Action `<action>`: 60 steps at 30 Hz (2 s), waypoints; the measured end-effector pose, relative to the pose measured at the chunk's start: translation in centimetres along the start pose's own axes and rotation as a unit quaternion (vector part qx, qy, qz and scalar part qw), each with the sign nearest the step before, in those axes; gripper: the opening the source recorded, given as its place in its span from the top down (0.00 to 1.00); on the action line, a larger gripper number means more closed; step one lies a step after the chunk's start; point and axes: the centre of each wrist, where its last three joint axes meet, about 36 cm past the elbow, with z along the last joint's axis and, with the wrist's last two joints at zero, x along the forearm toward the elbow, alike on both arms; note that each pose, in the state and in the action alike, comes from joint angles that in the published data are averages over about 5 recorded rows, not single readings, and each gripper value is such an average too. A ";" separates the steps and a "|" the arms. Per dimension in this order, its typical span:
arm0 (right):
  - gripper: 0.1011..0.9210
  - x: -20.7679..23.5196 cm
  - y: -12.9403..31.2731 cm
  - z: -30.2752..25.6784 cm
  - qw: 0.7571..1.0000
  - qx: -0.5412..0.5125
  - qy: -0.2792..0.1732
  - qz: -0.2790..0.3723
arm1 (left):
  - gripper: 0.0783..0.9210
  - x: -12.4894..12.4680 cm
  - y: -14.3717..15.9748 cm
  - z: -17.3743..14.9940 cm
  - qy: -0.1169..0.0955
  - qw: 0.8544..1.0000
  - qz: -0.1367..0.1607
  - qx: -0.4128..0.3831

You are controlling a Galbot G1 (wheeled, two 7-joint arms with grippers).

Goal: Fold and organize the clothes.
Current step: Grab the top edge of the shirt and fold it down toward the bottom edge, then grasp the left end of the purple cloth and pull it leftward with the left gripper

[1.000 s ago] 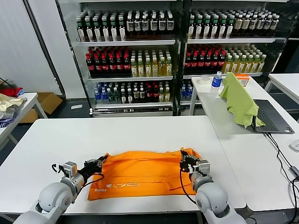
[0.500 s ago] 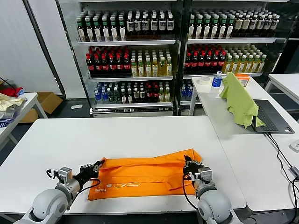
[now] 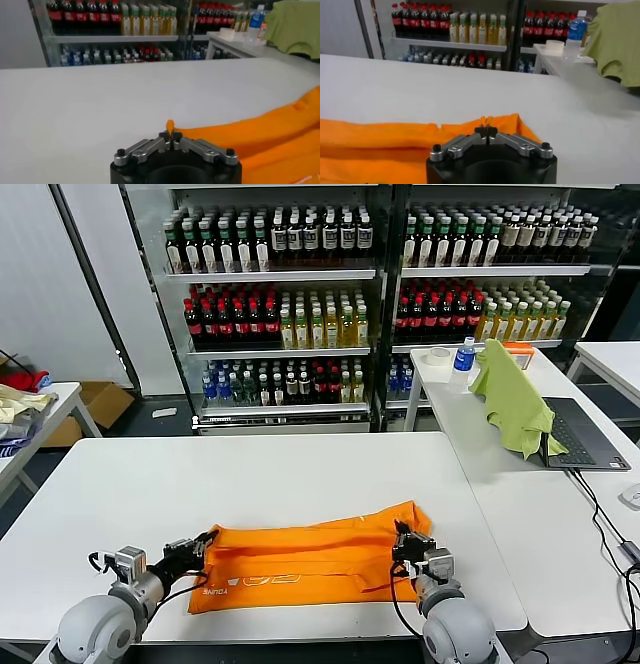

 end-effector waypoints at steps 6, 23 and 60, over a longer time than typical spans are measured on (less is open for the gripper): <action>0.89 0.5 -0.2 -0.1 1.000 0.006 -0.003 0.000 | 0.92 0.0 -0.7 0.8 0.025 1.000 -0.016 -0.008; 0.29 5.4 -2.2 -1.4 0.999 0.003 -0.026 0.036 | 0.34 1.7 -3.5 0.0 0.024 0.995 -0.100 0.020; 0.12 8.1 -2.6 -0.6 0.997 -0.004 -0.013 0.082 | 0.89 0.1 -9.5 4.2 0.026 0.989 -0.132 0.063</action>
